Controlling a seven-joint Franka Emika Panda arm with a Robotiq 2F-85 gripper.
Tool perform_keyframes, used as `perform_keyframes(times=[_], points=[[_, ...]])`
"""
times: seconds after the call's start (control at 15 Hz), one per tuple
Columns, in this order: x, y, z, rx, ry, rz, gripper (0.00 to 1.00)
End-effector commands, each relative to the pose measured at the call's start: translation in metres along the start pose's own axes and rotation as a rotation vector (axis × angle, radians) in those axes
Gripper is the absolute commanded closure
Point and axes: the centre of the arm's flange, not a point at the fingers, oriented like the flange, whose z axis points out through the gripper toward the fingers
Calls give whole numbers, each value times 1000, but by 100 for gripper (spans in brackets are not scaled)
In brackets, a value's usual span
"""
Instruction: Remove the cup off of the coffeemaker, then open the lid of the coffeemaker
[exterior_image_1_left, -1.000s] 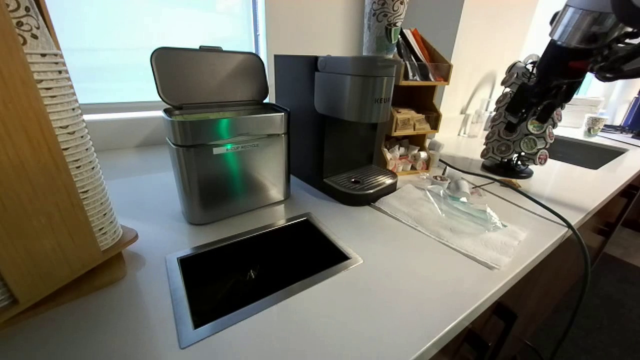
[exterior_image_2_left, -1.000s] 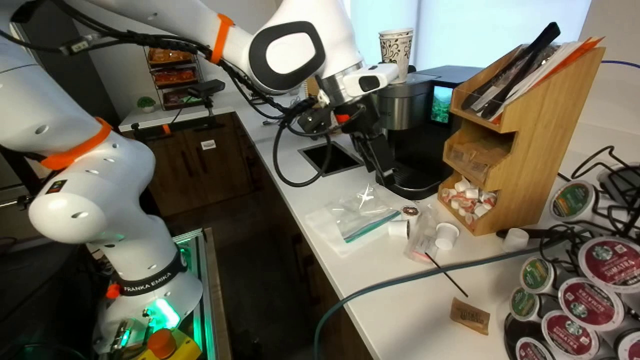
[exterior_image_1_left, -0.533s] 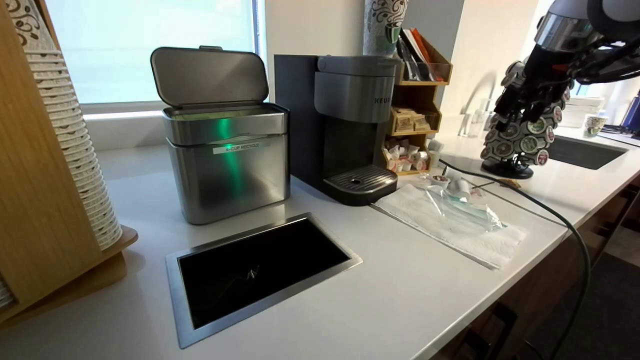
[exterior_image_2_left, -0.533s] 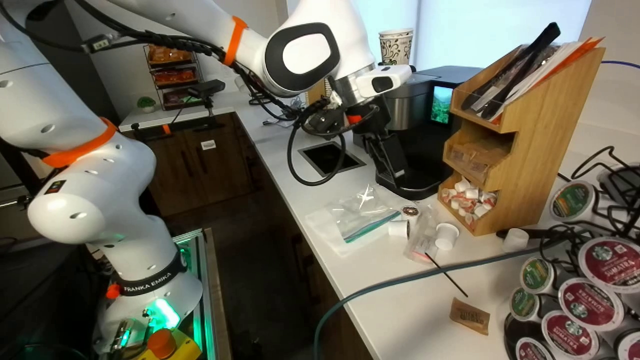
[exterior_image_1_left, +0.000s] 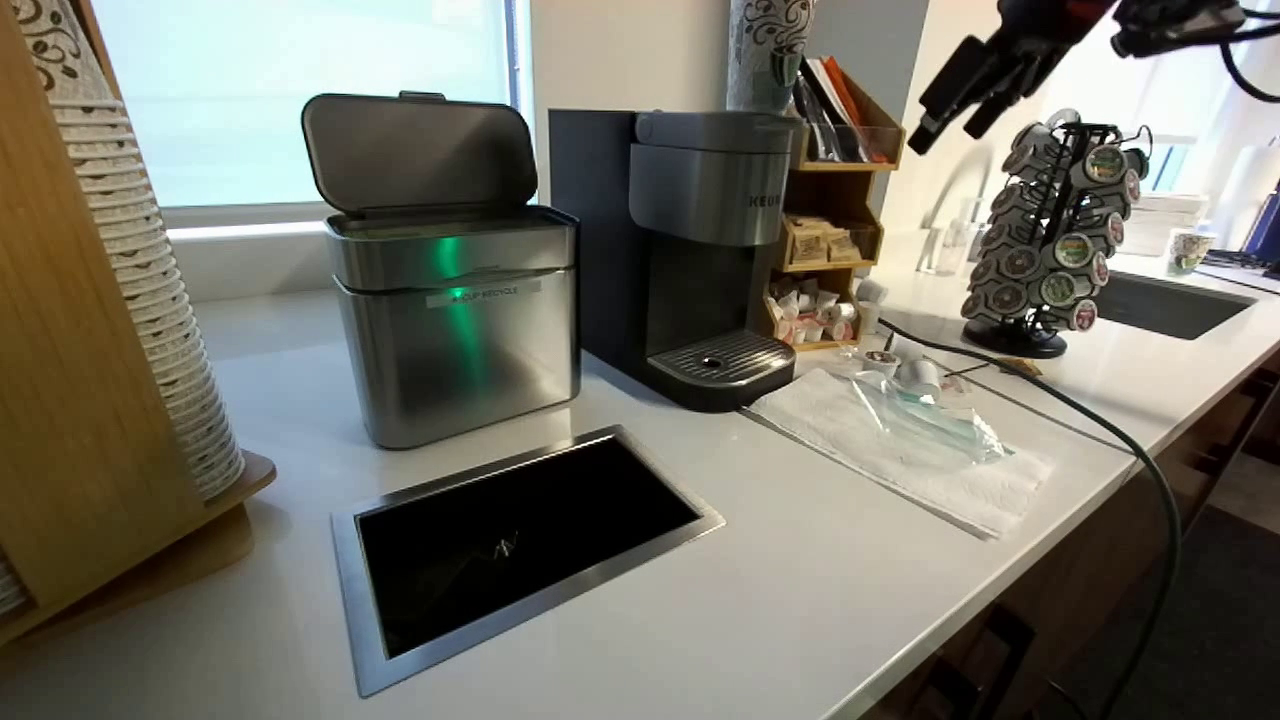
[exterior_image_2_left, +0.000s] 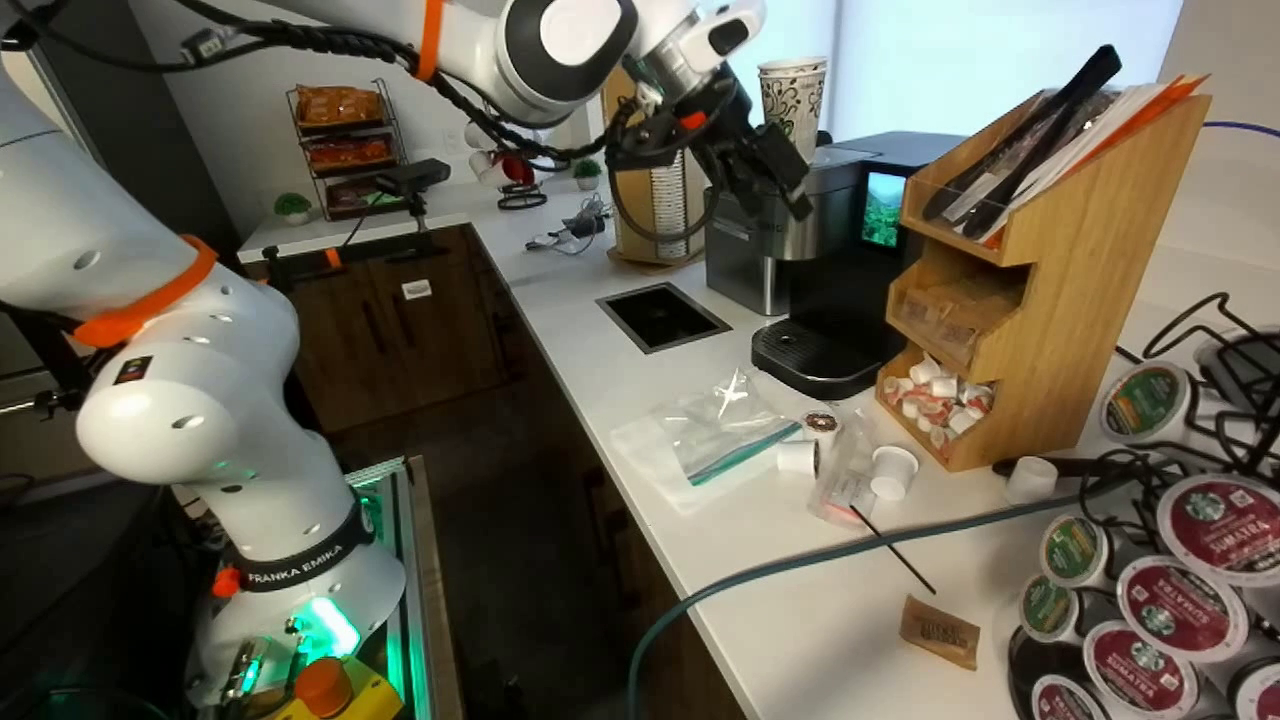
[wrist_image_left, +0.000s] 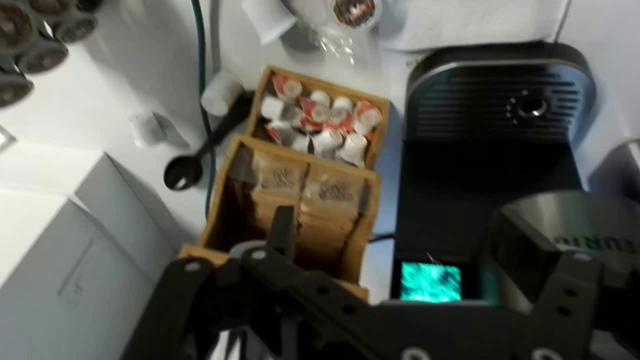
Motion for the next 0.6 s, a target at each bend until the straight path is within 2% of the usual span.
perform_keyframes(times=[0.0, 0.27, 0.53], points=[[25, -26, -37, 71, 120, -47, 0], [20, -47, -32, 203, 152, -24, 0], [15, -60, -46, 242, 219, -42, 0]])
